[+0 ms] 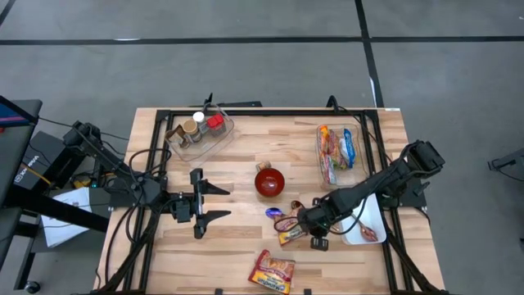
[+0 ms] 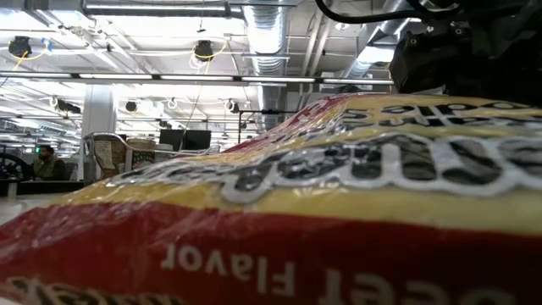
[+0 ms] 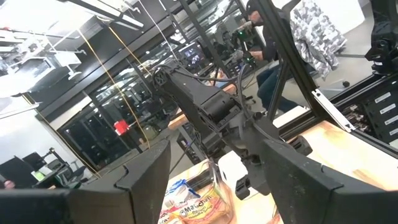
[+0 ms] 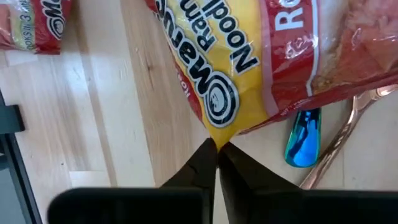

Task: Pick & Place Food Item
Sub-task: Put the top red noodle pack into the right transparent bin

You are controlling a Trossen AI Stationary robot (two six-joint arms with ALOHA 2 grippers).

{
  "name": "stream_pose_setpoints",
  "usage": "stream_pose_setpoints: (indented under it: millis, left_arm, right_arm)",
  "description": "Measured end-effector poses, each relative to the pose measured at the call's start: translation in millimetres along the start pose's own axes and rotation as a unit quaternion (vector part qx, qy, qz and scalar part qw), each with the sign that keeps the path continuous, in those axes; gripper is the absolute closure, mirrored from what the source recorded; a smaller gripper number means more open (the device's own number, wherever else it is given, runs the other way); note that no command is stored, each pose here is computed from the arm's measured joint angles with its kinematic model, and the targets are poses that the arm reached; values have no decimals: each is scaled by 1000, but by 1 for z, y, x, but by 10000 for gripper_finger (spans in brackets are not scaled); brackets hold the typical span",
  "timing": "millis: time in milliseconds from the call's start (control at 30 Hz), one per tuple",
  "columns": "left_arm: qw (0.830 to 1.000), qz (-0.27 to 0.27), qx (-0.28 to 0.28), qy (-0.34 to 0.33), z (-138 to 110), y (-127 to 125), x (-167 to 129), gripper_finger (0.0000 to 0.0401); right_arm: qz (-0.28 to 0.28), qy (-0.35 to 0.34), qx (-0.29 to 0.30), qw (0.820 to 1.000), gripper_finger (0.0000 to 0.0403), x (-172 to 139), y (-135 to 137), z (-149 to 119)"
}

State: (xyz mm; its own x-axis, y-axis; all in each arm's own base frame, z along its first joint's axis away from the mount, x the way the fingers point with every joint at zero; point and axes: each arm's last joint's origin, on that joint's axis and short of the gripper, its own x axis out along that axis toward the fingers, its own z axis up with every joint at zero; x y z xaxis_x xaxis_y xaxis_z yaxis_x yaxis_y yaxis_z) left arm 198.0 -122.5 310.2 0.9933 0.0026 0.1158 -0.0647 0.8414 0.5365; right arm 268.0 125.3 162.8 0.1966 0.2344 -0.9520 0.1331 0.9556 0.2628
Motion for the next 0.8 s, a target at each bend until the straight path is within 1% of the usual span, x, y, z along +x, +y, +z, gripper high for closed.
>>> stream_pose_setpoints:
  millis: [67, 167, 233, 367, 467, 600, 800]
  left_arm:
    - [1000, 0, 0, 0, 0, 0, 0, 160]
    - [1000, 0, 0, 0, 0, 0, 0, 160]
    - [1000, 0, 0, 0, 0, 0, 0, 160]
    - [1000, 0, 0, 0, 0, 0, 0, 160]
    - [1000, 0, 0, 0, 0, 0, 0, 160]
    - [1000, 0, 0, 0, 0, 0, 0, 160]
    - [1000, 0, 0, 0, 0, 0, 0, 160]
  right_arm:
    - [-2, 1, 2, 1000, 388, 0, -2, 1]
    - [-7, 6, 4, 1000, 399, -1, -3, 0]
    - [-16, 8, 1, 1000, 399, -3, -3, 1]
    - [-28, -33, -36, 998, 401, -18, 6, 7]
    - [-53, -57, -55, 995, 402, -32, 15, 6]
    - [-88, -87, -63, 990, 402, -50, 27, -6]
    - [-99, -154, -100, 978, 402, -70, 43, -22]
